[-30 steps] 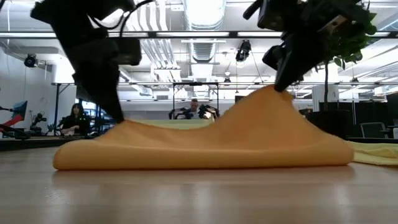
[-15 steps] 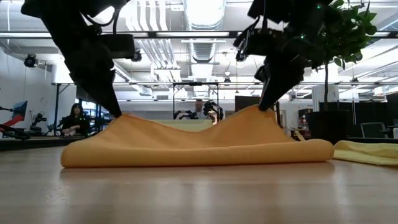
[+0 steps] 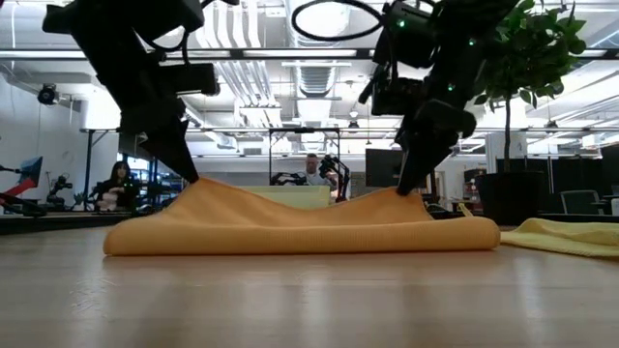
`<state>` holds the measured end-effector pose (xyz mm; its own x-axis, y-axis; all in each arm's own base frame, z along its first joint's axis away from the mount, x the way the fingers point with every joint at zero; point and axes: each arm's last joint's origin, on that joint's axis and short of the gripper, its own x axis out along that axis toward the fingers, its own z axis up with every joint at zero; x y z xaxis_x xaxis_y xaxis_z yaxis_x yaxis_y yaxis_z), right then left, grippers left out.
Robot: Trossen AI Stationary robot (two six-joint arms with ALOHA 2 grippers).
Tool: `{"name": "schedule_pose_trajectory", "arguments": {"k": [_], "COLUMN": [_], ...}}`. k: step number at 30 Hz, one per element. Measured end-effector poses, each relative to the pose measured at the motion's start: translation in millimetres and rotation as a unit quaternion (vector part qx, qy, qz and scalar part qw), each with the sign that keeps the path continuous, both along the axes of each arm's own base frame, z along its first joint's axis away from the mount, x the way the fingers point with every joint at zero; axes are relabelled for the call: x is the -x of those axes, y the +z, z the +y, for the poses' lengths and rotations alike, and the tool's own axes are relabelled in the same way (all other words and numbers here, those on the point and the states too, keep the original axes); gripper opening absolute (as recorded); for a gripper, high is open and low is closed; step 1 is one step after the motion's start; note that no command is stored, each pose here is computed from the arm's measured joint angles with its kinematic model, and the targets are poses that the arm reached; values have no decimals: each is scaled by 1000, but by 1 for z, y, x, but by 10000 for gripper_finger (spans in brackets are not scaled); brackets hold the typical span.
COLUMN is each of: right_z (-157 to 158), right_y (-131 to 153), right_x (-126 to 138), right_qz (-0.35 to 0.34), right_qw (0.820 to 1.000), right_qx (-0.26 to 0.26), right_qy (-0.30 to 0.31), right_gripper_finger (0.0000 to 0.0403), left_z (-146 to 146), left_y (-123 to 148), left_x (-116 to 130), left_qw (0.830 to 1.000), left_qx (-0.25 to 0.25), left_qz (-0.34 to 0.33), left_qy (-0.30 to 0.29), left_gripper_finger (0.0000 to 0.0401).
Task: Fold microfiber towels
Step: Fold the orange microfiber cloth
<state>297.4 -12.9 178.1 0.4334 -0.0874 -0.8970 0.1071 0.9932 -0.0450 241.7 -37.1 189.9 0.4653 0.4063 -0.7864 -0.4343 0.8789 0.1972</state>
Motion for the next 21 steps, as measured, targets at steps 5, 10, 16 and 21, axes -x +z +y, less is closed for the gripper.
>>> {"name": "schedule_pose_trajectory", "arguments": {"k": [5, 10, 16, 21], "right_z": [-10, -19, -30, -41], "right_y": [-4, -5, -10, -7], "right_x": [-1, -1, -2, -1], "right_qz": [5, 3, 9, 6], "right_qw": [1000, 999, 997, 994], "right_qx": [3, 2, -8, -7], "right_qy": [-17, -34, -72, -107], "right_gripper_finger": [8, 8, 19, 60], "left_z": [6, 7, 8, 9], "left_y": [-8, -19, -28, -30], "left_x": [4, 9, 12, 13], "left_qw": [1000, 1000, 1000, 1000], "left_qx": [-3, -4, -1, 4], "left_qz": [13, 13, -1, -10], "left_qy": [11, 13, 13, 14], "left_gripper_finger": [0, 0, 1, 39]}}
